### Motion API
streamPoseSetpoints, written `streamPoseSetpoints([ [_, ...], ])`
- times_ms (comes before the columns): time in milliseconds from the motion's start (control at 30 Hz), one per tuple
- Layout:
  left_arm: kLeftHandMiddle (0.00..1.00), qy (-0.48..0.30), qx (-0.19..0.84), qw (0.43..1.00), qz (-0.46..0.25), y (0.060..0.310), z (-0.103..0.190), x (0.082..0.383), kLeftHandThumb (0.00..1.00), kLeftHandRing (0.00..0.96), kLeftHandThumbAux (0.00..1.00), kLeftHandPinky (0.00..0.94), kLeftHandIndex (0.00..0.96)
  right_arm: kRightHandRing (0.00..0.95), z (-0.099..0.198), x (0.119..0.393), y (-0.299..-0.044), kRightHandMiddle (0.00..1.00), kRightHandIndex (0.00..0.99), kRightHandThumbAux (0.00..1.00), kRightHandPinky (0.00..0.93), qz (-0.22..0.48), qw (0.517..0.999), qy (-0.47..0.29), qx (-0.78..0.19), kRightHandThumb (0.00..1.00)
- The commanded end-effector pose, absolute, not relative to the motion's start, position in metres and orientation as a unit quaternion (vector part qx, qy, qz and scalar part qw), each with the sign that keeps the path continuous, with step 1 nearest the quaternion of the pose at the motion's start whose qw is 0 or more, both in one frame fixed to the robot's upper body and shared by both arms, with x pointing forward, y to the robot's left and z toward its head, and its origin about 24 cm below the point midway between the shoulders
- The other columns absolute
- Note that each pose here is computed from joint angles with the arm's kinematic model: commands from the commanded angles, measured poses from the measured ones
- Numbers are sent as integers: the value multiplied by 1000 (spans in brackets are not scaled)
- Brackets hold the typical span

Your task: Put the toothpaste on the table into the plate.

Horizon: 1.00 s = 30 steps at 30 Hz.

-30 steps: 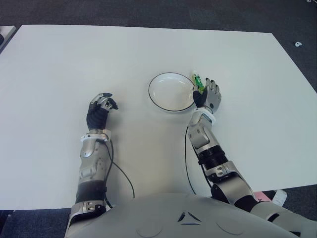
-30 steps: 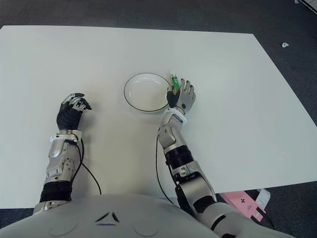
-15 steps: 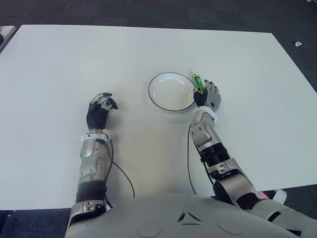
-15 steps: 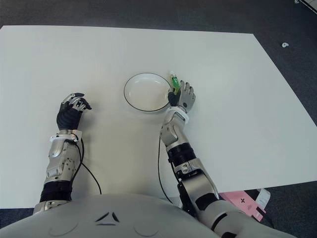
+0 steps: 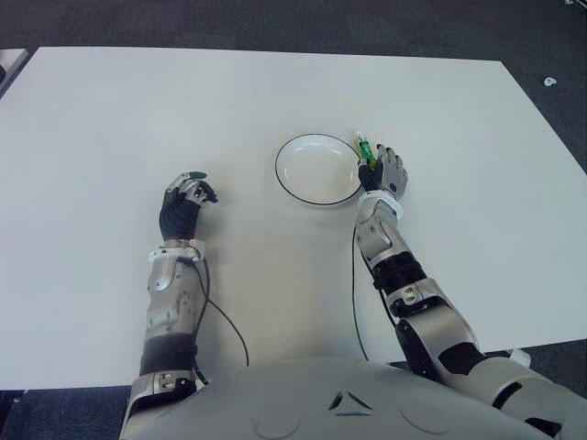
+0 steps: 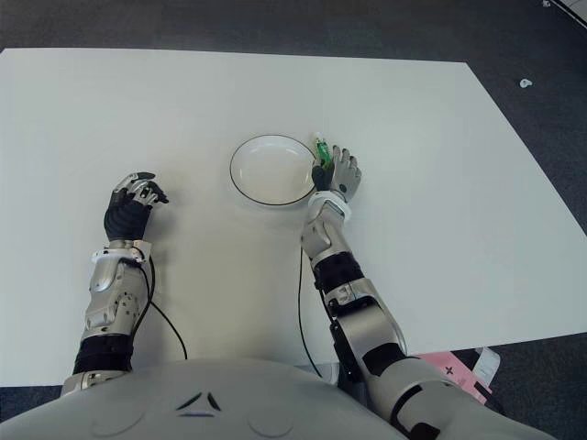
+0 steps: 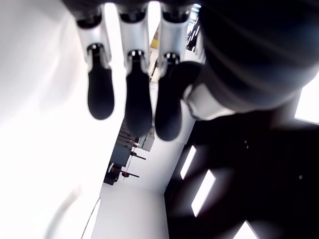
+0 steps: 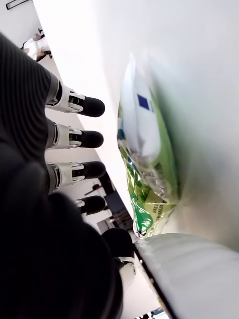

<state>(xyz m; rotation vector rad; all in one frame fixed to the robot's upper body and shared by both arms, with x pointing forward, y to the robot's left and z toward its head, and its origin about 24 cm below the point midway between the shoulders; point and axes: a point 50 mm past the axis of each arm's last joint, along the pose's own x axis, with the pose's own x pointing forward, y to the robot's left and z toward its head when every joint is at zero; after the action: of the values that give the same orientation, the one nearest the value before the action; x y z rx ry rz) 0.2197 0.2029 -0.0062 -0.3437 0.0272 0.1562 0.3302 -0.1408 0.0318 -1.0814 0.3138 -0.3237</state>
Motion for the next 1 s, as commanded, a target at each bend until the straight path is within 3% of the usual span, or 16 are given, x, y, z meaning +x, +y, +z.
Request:
streamPoseSetpoints([
  [33, 540, 117, -186, 969, 111, 202, -42, 195, 788, 585, 692, 552, 419, 0, 6, 330, -149, 0, 0, 221, 0, -125, 815, 214, -523, 748],
  [233, 499, 112, -200, 967, 114, 203, -41, 194, 832, 583, 680, 553, 407, 0, 4, 332, -146, 0, 0, 209, 0, -121, 802, 233, -537, 728],
  [1000, 487, 108, -194, 968, 114, 205, -41, 190, 838, 581, 676, 542, 413, 0, -4, 336, -149, 0, 0, 201, 0, -114, 797, 246, -540, 737],
])
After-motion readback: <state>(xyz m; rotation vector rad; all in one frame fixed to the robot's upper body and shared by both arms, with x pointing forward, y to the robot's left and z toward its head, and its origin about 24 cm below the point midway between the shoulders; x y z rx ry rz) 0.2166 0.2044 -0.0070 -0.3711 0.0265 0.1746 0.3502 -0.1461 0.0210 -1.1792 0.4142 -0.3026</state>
